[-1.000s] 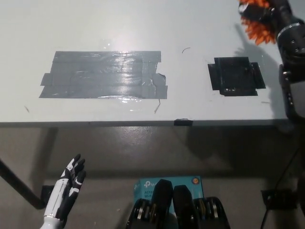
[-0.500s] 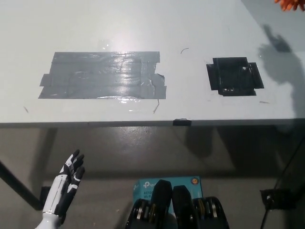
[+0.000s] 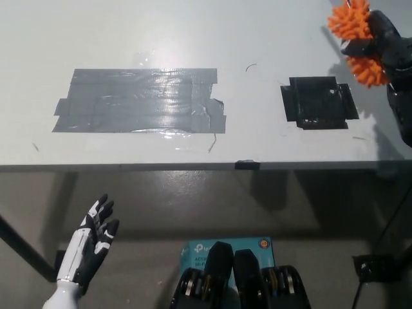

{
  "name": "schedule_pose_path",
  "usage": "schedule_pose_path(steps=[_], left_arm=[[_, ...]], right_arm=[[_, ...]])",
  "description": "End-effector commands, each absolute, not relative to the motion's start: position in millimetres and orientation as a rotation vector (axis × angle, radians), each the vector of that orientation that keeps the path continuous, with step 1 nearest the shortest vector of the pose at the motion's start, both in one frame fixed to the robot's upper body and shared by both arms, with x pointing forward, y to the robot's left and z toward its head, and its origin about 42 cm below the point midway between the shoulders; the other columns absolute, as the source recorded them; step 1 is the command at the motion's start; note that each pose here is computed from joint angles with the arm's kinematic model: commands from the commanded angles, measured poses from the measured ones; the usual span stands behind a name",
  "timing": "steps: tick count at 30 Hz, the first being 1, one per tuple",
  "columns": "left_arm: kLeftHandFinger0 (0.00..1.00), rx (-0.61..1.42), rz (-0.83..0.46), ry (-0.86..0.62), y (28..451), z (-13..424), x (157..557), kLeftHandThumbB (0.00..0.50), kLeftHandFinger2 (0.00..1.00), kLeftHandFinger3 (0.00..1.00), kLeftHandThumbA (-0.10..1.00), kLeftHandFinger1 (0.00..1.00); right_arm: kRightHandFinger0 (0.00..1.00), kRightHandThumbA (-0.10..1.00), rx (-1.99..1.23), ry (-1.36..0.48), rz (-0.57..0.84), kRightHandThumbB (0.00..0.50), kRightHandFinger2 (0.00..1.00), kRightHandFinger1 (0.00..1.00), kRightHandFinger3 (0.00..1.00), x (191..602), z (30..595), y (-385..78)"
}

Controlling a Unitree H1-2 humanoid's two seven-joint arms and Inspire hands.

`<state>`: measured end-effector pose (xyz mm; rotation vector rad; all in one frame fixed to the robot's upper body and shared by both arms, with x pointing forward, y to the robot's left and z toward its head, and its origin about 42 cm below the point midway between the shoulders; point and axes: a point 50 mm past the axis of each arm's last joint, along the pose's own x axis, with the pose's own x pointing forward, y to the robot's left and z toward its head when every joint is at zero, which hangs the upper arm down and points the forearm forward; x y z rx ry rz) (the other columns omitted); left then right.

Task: A person hands an oraange duster to the robot and the robot grabs it with its right hand and places it on the black marked spot infron tof it on the desk

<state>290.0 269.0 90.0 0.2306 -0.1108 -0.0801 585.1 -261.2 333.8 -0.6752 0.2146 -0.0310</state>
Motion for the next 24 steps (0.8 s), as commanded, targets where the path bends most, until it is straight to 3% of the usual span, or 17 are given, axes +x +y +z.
schedule_pose_path(steps=[1,2,3,4,5,6,7,9,12,13,16,20,24], left_arm=[[0.95,0.250,-0.079,-0.158,275.5,106.0,297.1,0.127,1.00,1.00,0.80,1.00],[0.94,0.254,-0.078,-0.160,275.8,105.6,296.7,0.120,1.00,1.00,0.80,1.00],[0.94,0.255,-0.078,-0.158,275.9,105.1,295.8,0.114,1.00,1.00,0.80,1.00],[0.94,0.256,-0.078,-0.155,275.9,104.5,294.8,0.113,1.00,1.00,0.80,1.00],[0.94,0.256,-0.078,-0.153,275.9,104.4,294.5,0.111,1.00,1.00,0.80,1.00],[0.94,0.256,-0.081,-0.149,276.2,104.4,294.1,0.107,1.00,1.00,0.78,1.00],[0.94,0.255,-0.084,-0.145,276.6,104.5,293.7,0.107,1.00,1.00,0.78,1.00],[0.95,0.258,-0.083,-0.138,276.5,104.7,293.8,0.141,1.00,1.00,0.74,1.00],[0.95,0.268,-0.085,-0.141,276.1,107.3,299.2,0.149,1.00,1.00,0.69,1.00],[0.96,0.273,-0.088,-0.142,275.7,106.5,299.2,0.157,1.00,1.00,0.67,1.00],[0.99,0.286,-0.089,-0.141,275.5,106.9,298.7,0.161,1.00,1.00,0.67,1.00],[0.98,0.285,-0.089,-0.147,276.2,108.7,300.7,0.163,1.00,1.00,0.67,1.00],[0.97,0.271,-0.088,-0.150,277.2,108.9,301.6,0.165,1.00,1.00,0.65,1.00]], right_arm=[[0.18,-0.10,-0.723,0.040,-0.046,0.223,0.92,0.64,0.93,595.1,389.4,-261.7],[0.25,-0.10,-0.711,0.061,-0.030,0.183,0.89,0.63,1.00,595.8,386.5,-260.9],[0.43,-0.10,-0.683,0.081,-0.006,0.202,1.00,0.83,1.00,596.3,383.7,-260.6],[0.41,-0.10,-0.654,0.095,0.016,0.210,1.00,0.80,1.00,596.7,381.3,-260.3],[0.62,-0.03,-0.670,0.109,0.051,0.208,1.00,1.00,1.00,596.7,380.5,-260.9],[1.00,0.15,-0.699,0.119,0.081,0.258,1.00,1.00,1.00,596.8,379.7,-262.4],[1.00,0.15,-0.723,0.126,0.102,0.258,1.00,1.00,1.00,596.9,378.9,-264.0],[1.00,0.37,-0.710,0.121,0.139,0.377,1.00,1.00,1.00,596.5,380.6,-267.1],[1.00,0.47,-0.631,0.064,0.190,0.438,1.00,1.00,1.00,594.0,391.2,-271.0],[1.00,0.53,-0.626,0.040,0.207,0.432,1.00,1.00,1.00,592.2,398.1,-267.9],[1.00,0.54,-0.615,-0.003,0.254,0.424,1.00,1.00,1.00,588.7,406.9,-260.5],[1.00,0.56,-0.607,-0.014,0.288,0.480,1.00,1.00,1.00,586.2,415.4,-252.4],[1.00,0.64,-0.621,-0.033,0.298,0.476,1.00,1.00,1.00,580.2,423.7,-255.8]])
